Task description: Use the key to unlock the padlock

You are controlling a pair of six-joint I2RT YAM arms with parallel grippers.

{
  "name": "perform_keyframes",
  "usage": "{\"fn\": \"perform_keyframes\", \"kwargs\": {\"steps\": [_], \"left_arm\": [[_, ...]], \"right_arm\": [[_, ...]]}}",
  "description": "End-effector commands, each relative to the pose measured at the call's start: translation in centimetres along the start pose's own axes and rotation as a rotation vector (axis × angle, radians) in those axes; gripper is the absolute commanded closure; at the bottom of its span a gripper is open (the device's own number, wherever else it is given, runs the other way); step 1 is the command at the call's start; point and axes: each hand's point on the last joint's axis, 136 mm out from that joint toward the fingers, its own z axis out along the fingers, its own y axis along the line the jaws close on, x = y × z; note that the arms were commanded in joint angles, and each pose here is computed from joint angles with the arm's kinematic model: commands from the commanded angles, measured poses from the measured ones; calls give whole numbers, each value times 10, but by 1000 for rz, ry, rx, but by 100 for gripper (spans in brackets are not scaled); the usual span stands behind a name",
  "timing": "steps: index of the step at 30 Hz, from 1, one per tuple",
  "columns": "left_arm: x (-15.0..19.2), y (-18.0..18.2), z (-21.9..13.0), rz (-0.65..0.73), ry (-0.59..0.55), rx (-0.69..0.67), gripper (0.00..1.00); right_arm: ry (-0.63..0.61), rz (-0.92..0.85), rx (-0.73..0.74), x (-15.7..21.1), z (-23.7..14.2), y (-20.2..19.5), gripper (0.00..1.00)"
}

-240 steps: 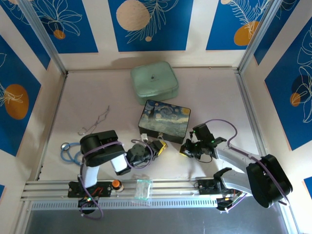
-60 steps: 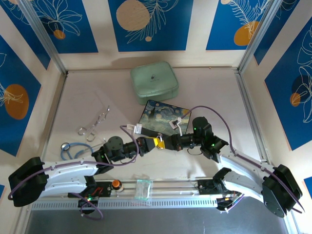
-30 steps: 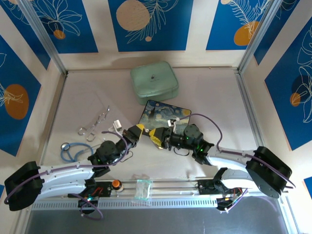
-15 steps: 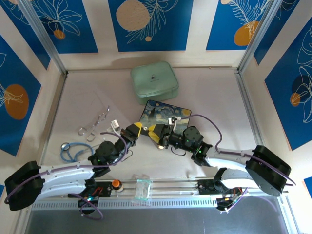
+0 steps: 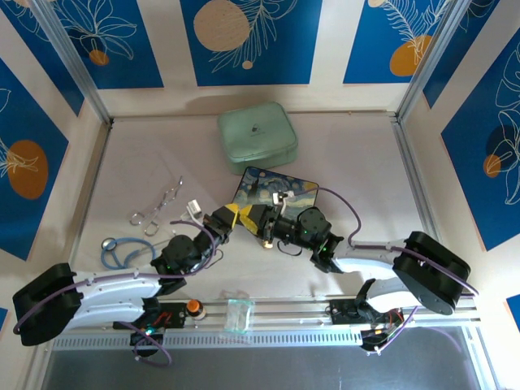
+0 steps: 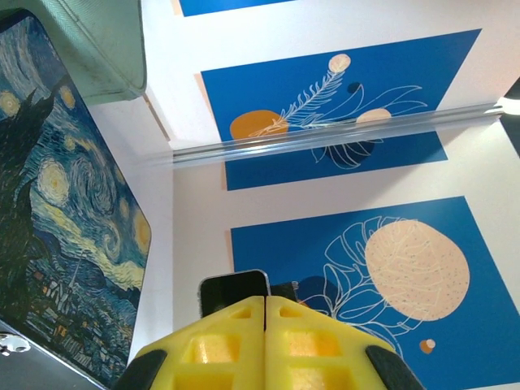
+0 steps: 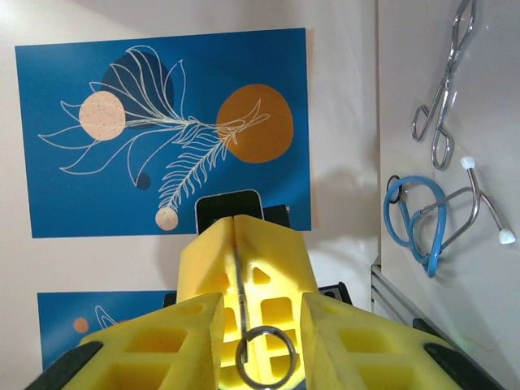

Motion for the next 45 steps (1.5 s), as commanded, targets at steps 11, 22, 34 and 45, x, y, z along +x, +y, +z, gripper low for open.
{"fn": "perform_keyframes", "kwargs": {"steps": [11,22,34,45], "left_arm": [[-9,-6,-3,-22,-38,28,100],[-10,-6,-3,-22,-44,25,100],[-12,3,-4,-18,-54,-1,100],[-8,28,-11,214,12,-253,8]], "right_arm": [[-20,-19,-62,-2,-4,15,81],[-15,-12,-38,0,-4,9,89],[-32,6,5,-2,-8,-1,100],[8,44,217,-18,-32,-35,100]]}}
